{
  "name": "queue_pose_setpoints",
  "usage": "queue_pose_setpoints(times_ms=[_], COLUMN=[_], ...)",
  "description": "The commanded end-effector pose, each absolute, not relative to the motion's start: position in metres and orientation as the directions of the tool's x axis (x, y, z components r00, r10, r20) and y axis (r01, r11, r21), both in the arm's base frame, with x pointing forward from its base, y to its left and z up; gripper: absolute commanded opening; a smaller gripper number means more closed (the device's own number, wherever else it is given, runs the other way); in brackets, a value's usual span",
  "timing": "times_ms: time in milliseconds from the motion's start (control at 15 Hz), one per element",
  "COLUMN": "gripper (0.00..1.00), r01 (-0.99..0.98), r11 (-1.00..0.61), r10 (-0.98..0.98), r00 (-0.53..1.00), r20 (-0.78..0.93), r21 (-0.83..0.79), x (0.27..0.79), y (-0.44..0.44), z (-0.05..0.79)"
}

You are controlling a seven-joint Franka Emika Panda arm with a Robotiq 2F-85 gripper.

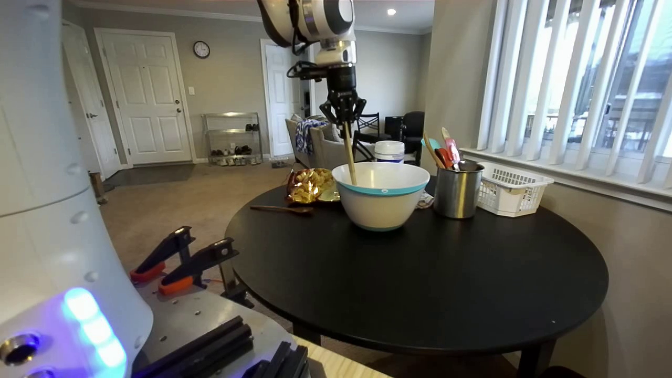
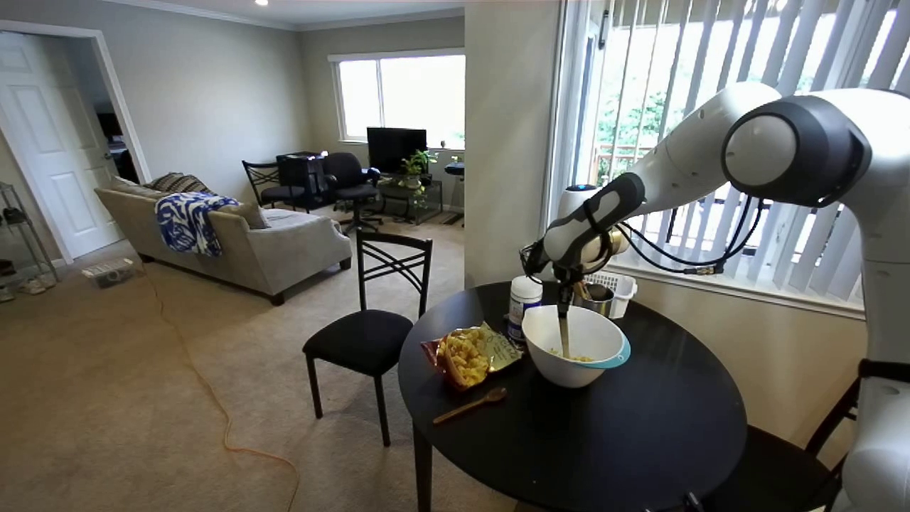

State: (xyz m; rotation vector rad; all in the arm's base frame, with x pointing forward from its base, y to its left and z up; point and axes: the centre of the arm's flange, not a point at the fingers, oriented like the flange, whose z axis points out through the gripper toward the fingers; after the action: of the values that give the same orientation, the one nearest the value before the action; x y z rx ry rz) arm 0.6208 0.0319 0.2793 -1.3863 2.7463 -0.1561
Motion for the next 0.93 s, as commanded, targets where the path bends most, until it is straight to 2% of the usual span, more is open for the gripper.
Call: queue_pose_setpoints(times_ms=[0, 867], gripper=[0.05, 0.05], r01=[-0.802, -0.773], r11=[0.598, 0.629], r10=[-0.801, -0.776], r00=[-0.598, -0.631], r20=[0.013, -0.001], r21=[-0.008, 0.086], x=[0.6102, 0.6115], y=[0.0411, 0.0393], z=[0.2752, 0.2723])
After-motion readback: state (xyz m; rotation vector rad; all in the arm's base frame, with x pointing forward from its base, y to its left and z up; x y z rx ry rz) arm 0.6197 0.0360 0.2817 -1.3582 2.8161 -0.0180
